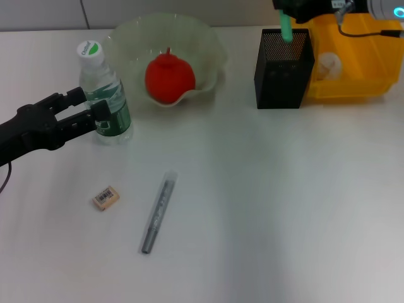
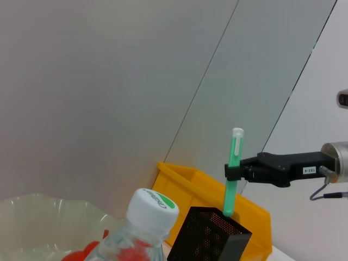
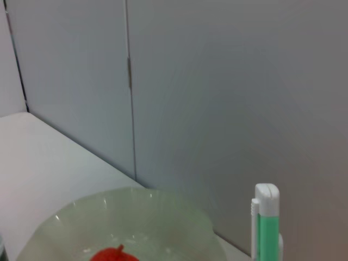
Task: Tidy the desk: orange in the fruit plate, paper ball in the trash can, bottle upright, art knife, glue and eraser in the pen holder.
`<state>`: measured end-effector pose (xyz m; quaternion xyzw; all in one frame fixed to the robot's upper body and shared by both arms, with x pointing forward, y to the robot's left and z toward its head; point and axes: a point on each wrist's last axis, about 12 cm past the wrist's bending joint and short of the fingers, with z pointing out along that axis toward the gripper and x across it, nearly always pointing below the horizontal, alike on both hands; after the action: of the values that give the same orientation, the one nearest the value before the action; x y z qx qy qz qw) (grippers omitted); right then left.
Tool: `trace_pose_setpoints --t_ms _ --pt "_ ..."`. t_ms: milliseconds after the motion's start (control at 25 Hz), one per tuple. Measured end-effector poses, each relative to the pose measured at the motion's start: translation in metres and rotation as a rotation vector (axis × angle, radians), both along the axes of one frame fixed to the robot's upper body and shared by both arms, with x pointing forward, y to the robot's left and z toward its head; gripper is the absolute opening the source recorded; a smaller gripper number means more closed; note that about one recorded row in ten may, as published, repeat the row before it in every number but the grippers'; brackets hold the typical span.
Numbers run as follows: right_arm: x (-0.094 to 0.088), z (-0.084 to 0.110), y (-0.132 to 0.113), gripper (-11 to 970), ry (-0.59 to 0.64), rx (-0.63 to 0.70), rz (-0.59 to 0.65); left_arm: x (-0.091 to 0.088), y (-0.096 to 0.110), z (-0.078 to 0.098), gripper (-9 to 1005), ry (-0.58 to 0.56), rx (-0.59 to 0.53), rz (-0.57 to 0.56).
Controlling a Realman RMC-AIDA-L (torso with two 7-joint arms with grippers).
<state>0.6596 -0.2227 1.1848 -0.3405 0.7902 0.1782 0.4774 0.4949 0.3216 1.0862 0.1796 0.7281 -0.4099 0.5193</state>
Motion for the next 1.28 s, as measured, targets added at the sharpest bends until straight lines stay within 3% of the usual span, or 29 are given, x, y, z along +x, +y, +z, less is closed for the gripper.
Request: trace_pose_setpoints --t_ms 400,760,1000,1200,1280 --pt "-0.010 -0.023 -0.011 137 0.036 -0.004 -0.022 0.000 -0.002 -0.002 817 0.000 -0.004 0.000" --pt "-0.016 -0.028 -0.020 148 0.028 0.036 -0.049 -0.002 -0.001 -0.002 813 -0.010 0.001 -0.009" --pt "-0.021 -0.026 -0.023 379 0.033 0.035 -0.033 -0.004 -0.001 -0.002 811 -0.022 0.012 -0.016" --pt "-0.040 -0.006 -0.024 594 0.053 0.052 0.058 -0.007 0.008 0.003 809 -0.046 0.042 -0.048" --pt "-0.051 0.010 -0.020 630 0.084 0.049 0.124 -0.011 0.014 0.007 808 -0.063 0.072 -0.091"
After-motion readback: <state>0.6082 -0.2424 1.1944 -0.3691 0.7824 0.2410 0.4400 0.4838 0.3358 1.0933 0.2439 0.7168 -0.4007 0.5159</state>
